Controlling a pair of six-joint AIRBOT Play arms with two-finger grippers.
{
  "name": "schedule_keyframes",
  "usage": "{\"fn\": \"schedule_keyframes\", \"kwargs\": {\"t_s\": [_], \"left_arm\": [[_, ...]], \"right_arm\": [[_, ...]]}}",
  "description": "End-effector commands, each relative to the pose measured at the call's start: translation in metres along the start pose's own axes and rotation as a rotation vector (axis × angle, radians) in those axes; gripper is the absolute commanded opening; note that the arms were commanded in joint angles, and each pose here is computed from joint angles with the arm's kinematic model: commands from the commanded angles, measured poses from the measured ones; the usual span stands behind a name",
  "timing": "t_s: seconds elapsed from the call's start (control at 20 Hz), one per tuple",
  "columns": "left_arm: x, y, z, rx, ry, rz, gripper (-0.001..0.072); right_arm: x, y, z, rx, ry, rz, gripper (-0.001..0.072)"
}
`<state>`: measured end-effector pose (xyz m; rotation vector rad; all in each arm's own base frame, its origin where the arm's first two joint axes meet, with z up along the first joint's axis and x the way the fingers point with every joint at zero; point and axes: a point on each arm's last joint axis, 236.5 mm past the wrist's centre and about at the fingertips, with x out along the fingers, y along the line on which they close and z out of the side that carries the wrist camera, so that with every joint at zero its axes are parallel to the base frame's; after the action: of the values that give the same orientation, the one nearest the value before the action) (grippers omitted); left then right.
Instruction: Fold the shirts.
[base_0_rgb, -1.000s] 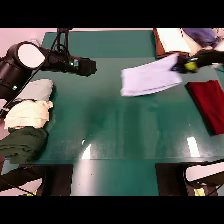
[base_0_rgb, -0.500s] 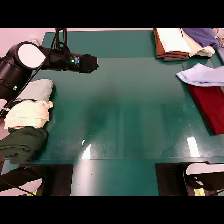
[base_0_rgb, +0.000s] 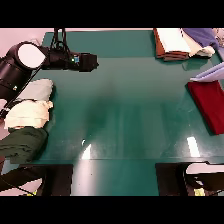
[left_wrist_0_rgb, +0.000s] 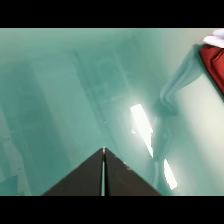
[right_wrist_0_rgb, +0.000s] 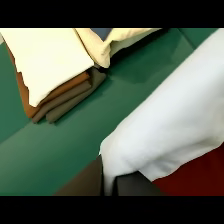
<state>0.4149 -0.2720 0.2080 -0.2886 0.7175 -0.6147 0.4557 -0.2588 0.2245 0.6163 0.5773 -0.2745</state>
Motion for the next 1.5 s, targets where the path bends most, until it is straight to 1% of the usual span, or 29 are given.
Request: {"fn": "schedule_keyframes", "kwargs": {"t_s": [0.0,0.15,0.3,0.45,0.5,0.55,0.6,0.65,0.7,0.8,0.9,0.95,1.05,1.2,1.25,1.3,1.35,1.45], "left_arm": [[0.0,0.001,-0.001,0.004,0.002,0.003,0.0028],[0.0,0.001,-0.002,0.005,0.007,0.003,0.0028],[0.0,0.001,-0.002,0.007,0.007,0.004,0.0028],[0.0,0.001,-0.003,0.013,0.012,0.004,0.0028],[0.0,0.001,-0.003,0.014,0.014,0.004,0.0029],[0.0,0.001,-0.004,0.014,0.019,0.004,0.0028],[0.0,0.001,-0.006,0.014,0.025,0.005,0.0028],[0.0,0.001,-0.007,0.014,0.029,0.005,0.0028],[0.0,0.001,-0.008,0.015,0.034,0.005,0.0028],[0.0,0.001,-0.009,0.024,0.036,0.004,0.0029],[0.0,0.001,-0.01,0.024,0.041,0.005,0.0029],[0.0,0.001,-0.01,0.023,0.04,0.004,0.0029],[0.0,0.001,-0.008,0.023,0.035,0.004,0.0029],[0.0,0.002,-0.009,0.026,0.039,0.007,0.0029],[0.0,0.002,-0.013,0.026,0.054,0.008,0.0029],[0.0,0.002,-0.013,0.025,0.056,0.008,0.0029],[0.0,0.001,-0.013,0.023,0.055,0.005,0.0029],[0.0,0.001,-0.013,0.023,0.054,0.005,0.0029]], "right_arm": [[-0.022,-0.001,-0.003,-0.019,0.022,-0.027,0.0015],[-0.037,-0.016,-0.017,0.016,0.052,-0.063,0.0015],[-0.038,-0.049,-0.057,0.088,0.123,-0.109,0.0015],[-0.049,-0.103,-0.106,0.091,0.216,-0.262,0.0017],[-0.056,-0.123,-0.124,0.095,0.255,-0.324,0.0034],[-0.063,-0.139,-0.139,0.103,0.289,-0.375,0.0204],[-0.069,-0.152,-0.153,0.116,0.314,-0.413,0.0426],[-0.075,-0.162,-0.163,0.131,0.328,-0.441,0.0562],[-0.081,-0.166,-0.168,0.152,0.323,-0.447,0.0577],[-0.092,-0.169,-0.163,0.159,0.278,-0.463,0.0577],[-0.096,-0.149,-0.146,0.134,0.216,-0.426,0.0576],[-0.091,-0.127,-0.138,0.125,0.19,-0.365,0.0576],[-0.076,-0.062,-0.13,0.08,0.164,-0.198,0.0575],[-0.061,0.047,-0.151,-0.09,0.202,0.013,0.0568],[-0.06,0.083,-0.165,-0.161,0.223,0.078,0.0538],[-0.061,0.114,-0.179,-0.239,0.241,0.14,0.0414],[-0.064,0.145,-0.194,-0.327,0.251,0.204,0.032],[-0.075,0.196,-0.218,-0.444,0.249,0.318,0.0304]]}}
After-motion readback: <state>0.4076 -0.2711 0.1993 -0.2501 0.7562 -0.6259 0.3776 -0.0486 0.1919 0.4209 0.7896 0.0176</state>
